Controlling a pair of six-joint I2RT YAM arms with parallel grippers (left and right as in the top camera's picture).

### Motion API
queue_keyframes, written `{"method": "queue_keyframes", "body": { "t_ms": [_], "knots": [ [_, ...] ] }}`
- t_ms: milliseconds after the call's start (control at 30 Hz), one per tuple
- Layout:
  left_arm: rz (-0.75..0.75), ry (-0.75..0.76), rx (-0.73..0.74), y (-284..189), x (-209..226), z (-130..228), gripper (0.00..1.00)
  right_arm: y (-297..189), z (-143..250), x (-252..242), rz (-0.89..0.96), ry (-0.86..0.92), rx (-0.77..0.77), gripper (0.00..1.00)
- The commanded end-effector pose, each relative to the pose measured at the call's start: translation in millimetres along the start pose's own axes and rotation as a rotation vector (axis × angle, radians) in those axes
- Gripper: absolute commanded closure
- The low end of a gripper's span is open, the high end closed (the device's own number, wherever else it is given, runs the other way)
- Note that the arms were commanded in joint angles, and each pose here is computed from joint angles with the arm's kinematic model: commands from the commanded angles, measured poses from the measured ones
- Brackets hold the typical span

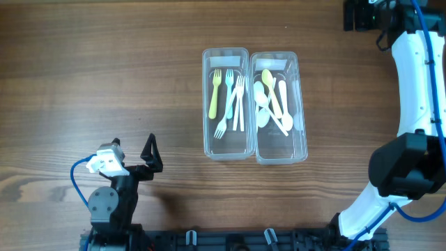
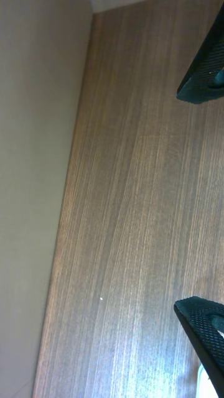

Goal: Pack container

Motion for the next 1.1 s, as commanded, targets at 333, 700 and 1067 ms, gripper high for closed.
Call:
{"method": "queue_keyframes", "body": {
  "t_ms": [333, 700, 1067],
  "knots": [
    [-0.004, 0.025, -0.001, 1, 0, 3, 0.00, 2, 1, 2, 0.008, -0.013, 0.004, 0.00],
    [-0.004, 0.025, -0.001, 1, 0, 3, 0.00, -87, -18, 16, 0.054, -0.352, -0.124, 0.00],
    [-0.004, 0.025, -0.001, 1, 0, 3, 0.00, -270, -13, 24, -0.041, -0.381, -0.477, 0.00]
  ]
}}
Point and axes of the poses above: each gripper's point midway between its finger pads, its own y axis out along the fingers, its own x axis along the line the jaws close on, z = x × y, the point moved 9 cm from there along -y, back along the fingers, and after that the axes turned 15 degrees about y, right-handed, at the moved point
